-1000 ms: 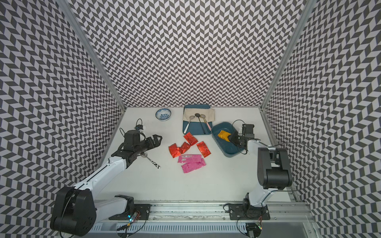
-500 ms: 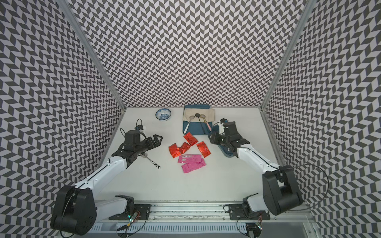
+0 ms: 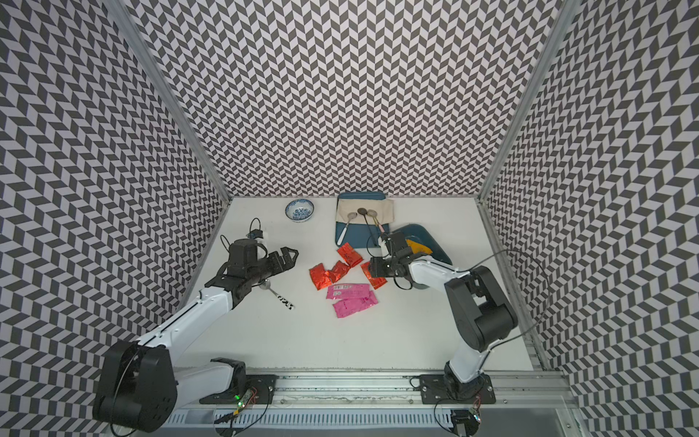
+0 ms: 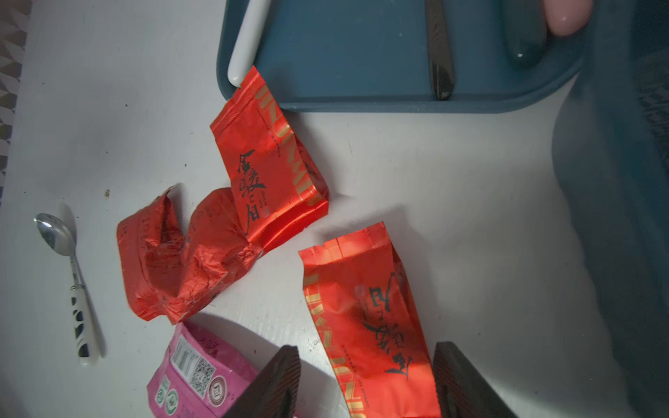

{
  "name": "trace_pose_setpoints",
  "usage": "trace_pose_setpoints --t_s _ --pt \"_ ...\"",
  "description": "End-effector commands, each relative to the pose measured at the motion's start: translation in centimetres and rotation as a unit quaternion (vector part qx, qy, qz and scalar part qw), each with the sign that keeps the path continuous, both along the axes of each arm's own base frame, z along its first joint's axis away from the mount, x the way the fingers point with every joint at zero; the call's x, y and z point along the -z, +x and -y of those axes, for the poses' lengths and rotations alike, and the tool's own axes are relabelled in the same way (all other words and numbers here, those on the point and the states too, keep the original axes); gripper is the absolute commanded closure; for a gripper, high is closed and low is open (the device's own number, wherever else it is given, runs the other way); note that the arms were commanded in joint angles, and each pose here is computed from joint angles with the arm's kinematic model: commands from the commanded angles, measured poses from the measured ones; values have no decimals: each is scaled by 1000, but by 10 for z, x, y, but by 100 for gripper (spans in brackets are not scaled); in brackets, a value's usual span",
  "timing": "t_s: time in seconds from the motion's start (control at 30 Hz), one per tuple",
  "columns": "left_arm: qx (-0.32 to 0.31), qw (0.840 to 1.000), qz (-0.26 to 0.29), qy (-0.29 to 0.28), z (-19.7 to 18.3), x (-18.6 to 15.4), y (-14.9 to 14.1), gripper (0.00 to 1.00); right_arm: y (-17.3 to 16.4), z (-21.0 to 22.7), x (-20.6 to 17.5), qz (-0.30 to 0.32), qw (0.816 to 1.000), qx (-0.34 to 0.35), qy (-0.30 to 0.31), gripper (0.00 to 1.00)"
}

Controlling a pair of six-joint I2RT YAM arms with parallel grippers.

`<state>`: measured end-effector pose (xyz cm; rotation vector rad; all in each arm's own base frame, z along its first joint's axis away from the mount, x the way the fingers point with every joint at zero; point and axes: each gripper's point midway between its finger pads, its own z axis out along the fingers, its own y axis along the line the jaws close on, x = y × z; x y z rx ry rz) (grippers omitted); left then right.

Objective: Put the tea bags into the storage box
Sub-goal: Pick up the tea bag from the center of the board.

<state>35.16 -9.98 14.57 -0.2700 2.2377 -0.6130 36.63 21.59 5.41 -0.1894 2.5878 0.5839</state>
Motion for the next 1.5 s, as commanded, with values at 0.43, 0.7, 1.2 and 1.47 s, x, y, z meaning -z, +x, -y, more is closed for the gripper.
trace_pose_setpoints --t_s 0.43,0.7,1.2,1.47 --pt "-3 1000 9 17 -7 0 -8 0 21 -9 19 9 1000 -17 -18 54" --pt "-3 1000 12 17 -7 -3 -6 0 12 -10 38 -16 999 -19 -19 71" --pt "-8 1000 12 18 -9 -1 -8 0 15 -29 -43 29 997 -23 63 100" --pt "-4 1000 12 13 -6 -1 -7 0 50 2 -117 91 992 -21 80 100"
